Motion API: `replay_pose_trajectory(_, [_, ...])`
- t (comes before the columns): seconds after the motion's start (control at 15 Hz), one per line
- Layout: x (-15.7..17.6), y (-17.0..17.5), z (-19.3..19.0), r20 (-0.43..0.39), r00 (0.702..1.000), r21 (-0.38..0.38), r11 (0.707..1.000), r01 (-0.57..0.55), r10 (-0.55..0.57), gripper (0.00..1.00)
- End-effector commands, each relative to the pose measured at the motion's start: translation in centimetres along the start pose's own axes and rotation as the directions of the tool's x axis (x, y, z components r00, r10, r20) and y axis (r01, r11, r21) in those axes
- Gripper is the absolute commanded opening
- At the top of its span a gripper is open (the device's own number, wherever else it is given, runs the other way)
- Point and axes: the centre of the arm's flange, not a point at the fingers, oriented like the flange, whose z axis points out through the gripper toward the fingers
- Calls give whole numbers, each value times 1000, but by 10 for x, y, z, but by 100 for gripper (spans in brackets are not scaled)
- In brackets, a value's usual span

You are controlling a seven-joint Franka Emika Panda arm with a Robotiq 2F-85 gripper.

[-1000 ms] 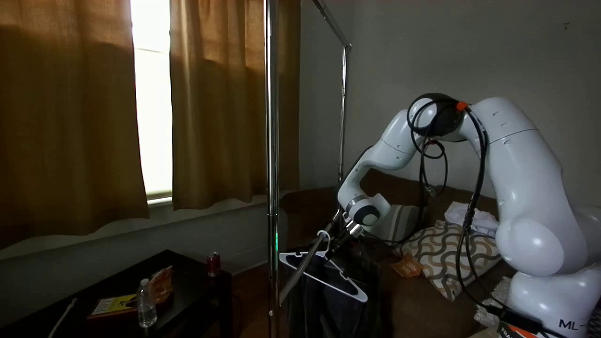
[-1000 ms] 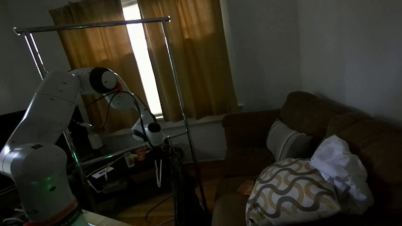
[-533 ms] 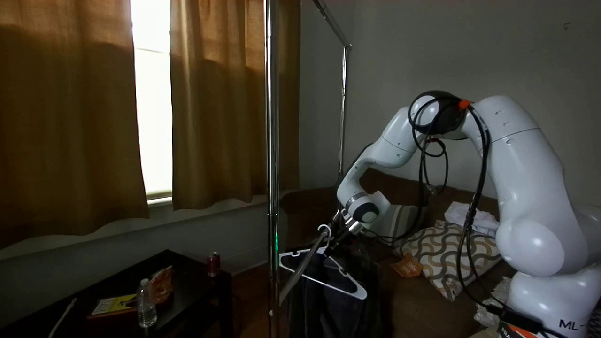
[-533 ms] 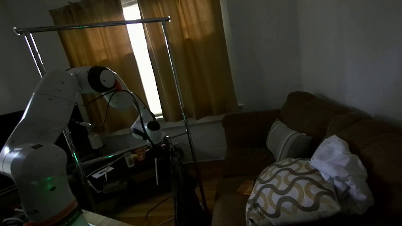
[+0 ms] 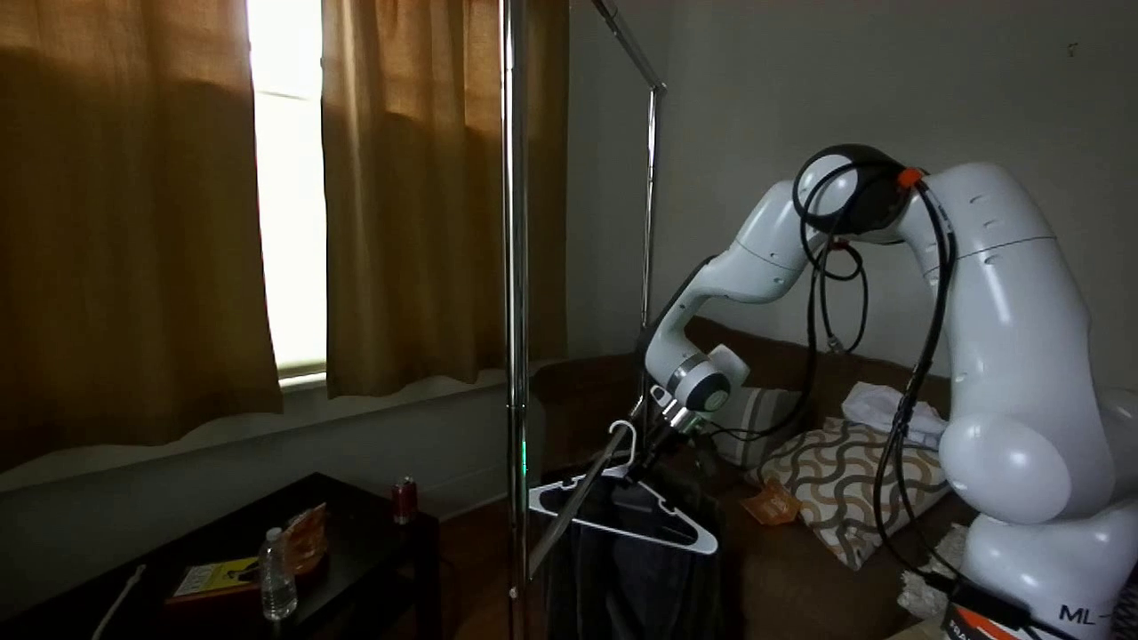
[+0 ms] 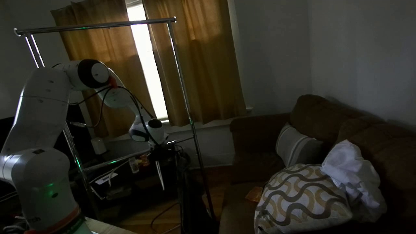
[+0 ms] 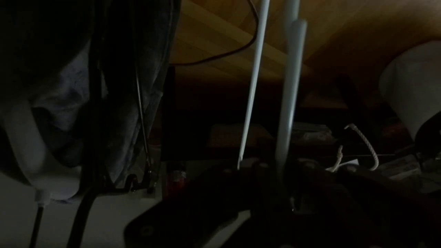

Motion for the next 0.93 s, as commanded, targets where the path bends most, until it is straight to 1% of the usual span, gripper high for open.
replay_pose_trajectory(0.0, [-14,-18,-49,92,995,-26,999,24,-22,1])
replay_pose_trajectory(0.27, [-23,-28,-92,145,989,-72,996,46,-35,1])
replay_pose_trajectory(0.4, [-22,-35,-114,176,983,-77,995,58,-44,1])
replay_pose_trajectory(0.67, [-6,-46,-162,228,972,-75,994,79,-60,1])
replay_pose_trajectory(0.87, [10,-50,-196,264,962,-95,991,95,-67,1])
